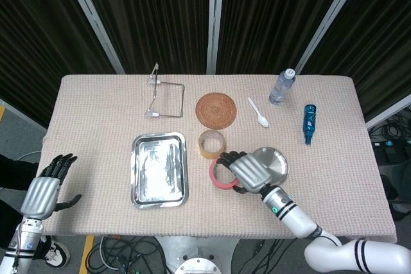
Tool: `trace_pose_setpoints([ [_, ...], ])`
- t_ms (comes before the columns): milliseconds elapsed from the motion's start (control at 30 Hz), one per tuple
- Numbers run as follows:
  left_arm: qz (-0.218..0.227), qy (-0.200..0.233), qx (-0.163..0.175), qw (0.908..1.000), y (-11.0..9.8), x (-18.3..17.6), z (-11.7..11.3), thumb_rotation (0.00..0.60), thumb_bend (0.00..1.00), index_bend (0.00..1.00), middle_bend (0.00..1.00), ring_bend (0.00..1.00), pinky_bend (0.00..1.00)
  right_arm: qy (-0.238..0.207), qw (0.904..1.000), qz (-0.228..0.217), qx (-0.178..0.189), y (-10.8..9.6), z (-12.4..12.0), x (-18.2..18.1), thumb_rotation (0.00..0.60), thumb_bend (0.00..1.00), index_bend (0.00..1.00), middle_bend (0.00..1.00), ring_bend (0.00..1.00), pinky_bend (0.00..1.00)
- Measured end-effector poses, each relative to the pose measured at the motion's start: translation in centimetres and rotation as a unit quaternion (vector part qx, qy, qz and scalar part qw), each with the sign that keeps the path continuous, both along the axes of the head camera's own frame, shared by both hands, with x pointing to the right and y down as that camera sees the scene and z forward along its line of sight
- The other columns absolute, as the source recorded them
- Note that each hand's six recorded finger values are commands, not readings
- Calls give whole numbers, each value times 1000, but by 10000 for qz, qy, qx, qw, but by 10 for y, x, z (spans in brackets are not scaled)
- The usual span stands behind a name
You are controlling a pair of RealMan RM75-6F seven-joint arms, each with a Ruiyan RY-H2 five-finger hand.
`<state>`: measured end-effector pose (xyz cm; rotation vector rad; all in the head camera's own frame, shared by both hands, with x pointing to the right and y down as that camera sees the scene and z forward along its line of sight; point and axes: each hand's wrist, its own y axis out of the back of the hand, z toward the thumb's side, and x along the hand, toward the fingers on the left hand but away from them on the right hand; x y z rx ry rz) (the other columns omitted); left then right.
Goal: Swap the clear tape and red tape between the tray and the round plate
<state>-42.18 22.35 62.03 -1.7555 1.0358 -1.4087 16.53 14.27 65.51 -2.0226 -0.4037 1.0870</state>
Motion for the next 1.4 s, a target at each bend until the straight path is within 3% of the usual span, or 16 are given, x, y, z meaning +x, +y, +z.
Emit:
trace_pose_setpoints([
  [200,-28,15,-16,10000,2,-3,2,600,149,84,68,33,218,32,9993,-303,-195,10,17,-27,600,146,193,343,292,319],
  [333,-32,35,-28,10000,3,-4,3,600,148,84,68,33,218,19,9990,-353,-290,16,19,-30,600,102,101,283,214,236],
  [500,-30,73,-12,10000,2,-3,3,600,148,84,68,33,218,-77,9986,-397,-336,19,12,-31,600,52,4,194,93,178],
  [633,-14,109,13,9999,1,-1,1,600,148,84,68,32,218,-154,9984,-481,-239,20,-1,-30,600,21,0,114,6,107],
  [733,-14,121,26,9999,1,-1,0,600,148,84,68,33,218,-247,9985,-472,-84,16,-15,-26,600,8,0,83,0,62],
  [1067,-63,156,-21,9999,0,-2,3,600,148,84,68,33,219,-731,9962,-128,451,-21,-50,-25,600,8,0,84,0,57],
  [1400,-124,196,-14,9997,-1,-6,4,600,148,84,68,32,219,-219,9987,136,445,-74,-1,-47,600,52,0,84,0,57],
])
